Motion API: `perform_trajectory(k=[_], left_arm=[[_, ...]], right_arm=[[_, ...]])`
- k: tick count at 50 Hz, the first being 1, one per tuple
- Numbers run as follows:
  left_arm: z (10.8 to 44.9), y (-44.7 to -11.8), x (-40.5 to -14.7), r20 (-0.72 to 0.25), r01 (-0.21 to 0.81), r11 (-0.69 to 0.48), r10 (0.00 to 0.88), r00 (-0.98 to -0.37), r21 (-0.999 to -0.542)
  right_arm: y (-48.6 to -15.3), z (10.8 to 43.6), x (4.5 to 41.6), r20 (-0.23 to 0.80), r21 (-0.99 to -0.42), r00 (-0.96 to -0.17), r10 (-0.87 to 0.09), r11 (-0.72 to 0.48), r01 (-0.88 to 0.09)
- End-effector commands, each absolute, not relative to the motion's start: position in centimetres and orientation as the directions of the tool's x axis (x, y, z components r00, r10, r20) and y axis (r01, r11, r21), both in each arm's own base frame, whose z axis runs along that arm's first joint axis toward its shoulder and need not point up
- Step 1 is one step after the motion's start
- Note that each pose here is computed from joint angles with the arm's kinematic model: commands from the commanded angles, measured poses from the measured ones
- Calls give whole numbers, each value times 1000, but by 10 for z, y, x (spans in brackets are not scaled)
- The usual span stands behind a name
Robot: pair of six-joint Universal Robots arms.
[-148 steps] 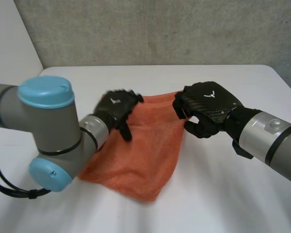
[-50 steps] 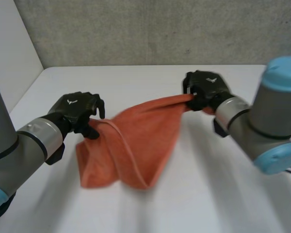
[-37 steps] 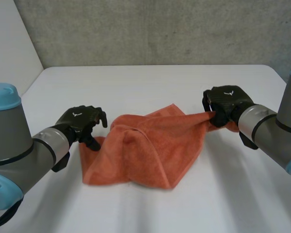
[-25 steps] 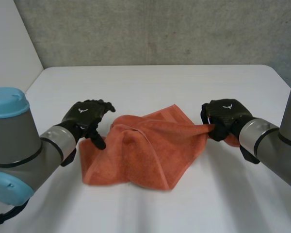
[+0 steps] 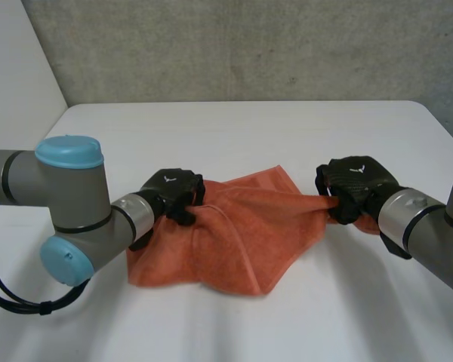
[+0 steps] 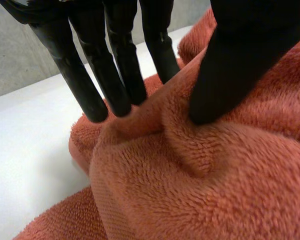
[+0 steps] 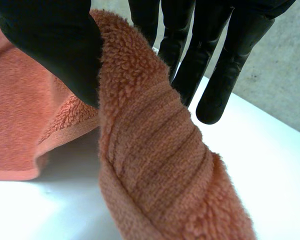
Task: Fold the laundry
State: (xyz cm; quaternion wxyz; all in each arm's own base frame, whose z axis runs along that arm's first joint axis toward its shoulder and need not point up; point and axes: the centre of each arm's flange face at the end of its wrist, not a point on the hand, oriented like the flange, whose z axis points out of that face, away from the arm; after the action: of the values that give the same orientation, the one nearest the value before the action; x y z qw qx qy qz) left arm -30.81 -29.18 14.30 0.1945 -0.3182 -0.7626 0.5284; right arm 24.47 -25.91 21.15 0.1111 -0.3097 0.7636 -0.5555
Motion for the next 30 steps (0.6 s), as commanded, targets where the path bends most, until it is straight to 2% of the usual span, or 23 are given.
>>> perform_trajectory(k=[1,4,5,6,8,9,10,12,13,15,17,20,24,25,30], left_arm=[[157,-302,-311,-118,291,143,684,-719,-946],[197,-322,-315,-195,230,-24,619,-760,-973],[211,-328,-315,-213,208,-77,592,-777,-975],[239,-338,-314,-233,162,-177,531,-815,-971],[272,-347,-311,-243,115,-286,464,-852,-951],[287,-349,-309,-242,94,-336,431,-869,-937],[316,-353,-304,-235,58,-434,366,-900,-899],[343,-352,-299,-217,23,-520,316,-923,-854],[361,-351,-294,-201,0,-584,279,-939,-812],[375,-350,-287,-190,-10,-627,252,-949,-779],[376,-353,-273,-187,6,-633,220,-957,-774],[364,-356,-261,-192,34,-601,200,-961,-798],[329,-355,-255,-204,68,-517,211,-956,-853],[311,-352,-254,-210,83,-472,223,-952,-878],[255,-340,-252,-224,131,-329,265,-938,-935]], right_arm=[[-290,224,257,232,-928,-780,-581,107,-356],[-311,241,263,261,-941,-790,-555,36,-337],[-326,260,266,277,-951,-809,-519,-25,-309],[-335,270,267,285,-954,-822,-492,-63,-293],[-349,299,269,297,-954,-853,-429,-164,-249],[-360,327,268,281,-945,-892,-354,-263,-194],[-365,340,267,262,-936,-912,-317,-313,-161],[-372,356,264,219,-915,-941,-257,-388,-107],[-376,369,260,178,-887,-960,-217,-458,-60],[-377,381,257,150,-856,-970,-193,-517,-30],[-370,388,255,148,-843,-970,-194,-538,-21],[-361,380,253,152,-866,-964,-218,-500,-23],[-356,345,255,189,-914,-944,-271,-401,-67],[-352,329,257,201,-933,-932,-303,-350,-88],[-338,283,258,223,-972,-893,-392,-161,-172]])
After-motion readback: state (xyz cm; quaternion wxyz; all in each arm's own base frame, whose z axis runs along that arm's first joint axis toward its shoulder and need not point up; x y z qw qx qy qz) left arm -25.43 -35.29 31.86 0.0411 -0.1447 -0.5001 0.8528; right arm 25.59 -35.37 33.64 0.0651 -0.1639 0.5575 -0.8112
